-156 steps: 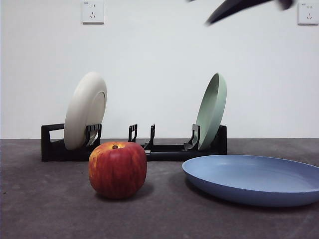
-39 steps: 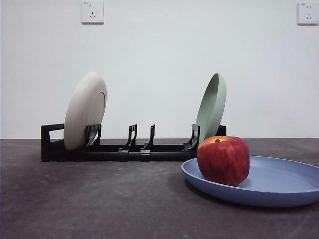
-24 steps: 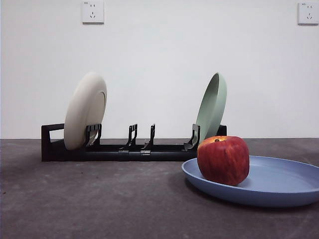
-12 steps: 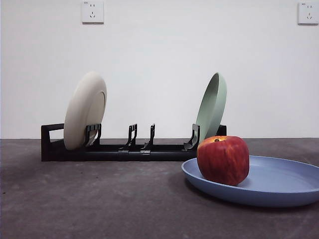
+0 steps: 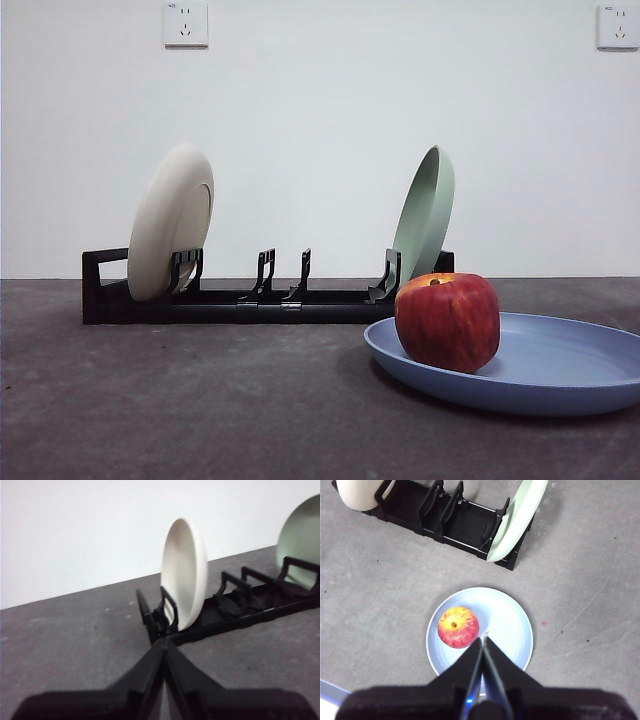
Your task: Take the blue plate from the plate rack,put the plate on the table,take the apple from the table,put the apple in the plate
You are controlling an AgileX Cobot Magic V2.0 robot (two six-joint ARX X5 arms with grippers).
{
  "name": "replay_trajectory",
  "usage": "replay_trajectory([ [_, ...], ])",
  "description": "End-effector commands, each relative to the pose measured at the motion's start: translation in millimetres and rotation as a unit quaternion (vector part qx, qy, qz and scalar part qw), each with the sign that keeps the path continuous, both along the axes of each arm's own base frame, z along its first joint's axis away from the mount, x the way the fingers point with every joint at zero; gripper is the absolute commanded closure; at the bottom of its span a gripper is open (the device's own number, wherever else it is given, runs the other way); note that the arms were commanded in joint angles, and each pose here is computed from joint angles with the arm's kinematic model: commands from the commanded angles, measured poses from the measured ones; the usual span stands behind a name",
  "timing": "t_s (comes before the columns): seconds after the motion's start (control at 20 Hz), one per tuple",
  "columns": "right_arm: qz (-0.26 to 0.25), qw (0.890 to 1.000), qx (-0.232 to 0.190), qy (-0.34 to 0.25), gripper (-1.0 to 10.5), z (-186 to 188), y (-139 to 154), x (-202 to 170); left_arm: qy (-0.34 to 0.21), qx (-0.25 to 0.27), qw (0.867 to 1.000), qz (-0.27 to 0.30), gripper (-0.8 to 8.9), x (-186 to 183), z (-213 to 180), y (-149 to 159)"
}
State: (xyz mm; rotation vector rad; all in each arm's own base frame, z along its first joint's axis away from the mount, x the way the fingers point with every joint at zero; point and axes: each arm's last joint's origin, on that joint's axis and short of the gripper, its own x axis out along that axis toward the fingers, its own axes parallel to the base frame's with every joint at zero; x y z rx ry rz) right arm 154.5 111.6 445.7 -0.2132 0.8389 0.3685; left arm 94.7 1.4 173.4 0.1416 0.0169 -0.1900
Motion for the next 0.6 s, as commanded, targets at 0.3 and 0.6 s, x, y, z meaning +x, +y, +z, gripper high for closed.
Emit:
replay_trajectory([
  [0.3, 0.000, 1.000, -0.006, 0.003, 9.5, -1.1, 0.2, 0.4, 0.022, 0.004, 1.000, 0.010, 8.17, 1.7, -15.5, 1.1],
  [0.6, 0.000, 1.000, -0.006, 0.003, 9.5, -1.1, 0.2, 0.4, 0.028, 0.005, 0.999, 0.043, 8.17, 1.9, -16.5, 3.0],
])
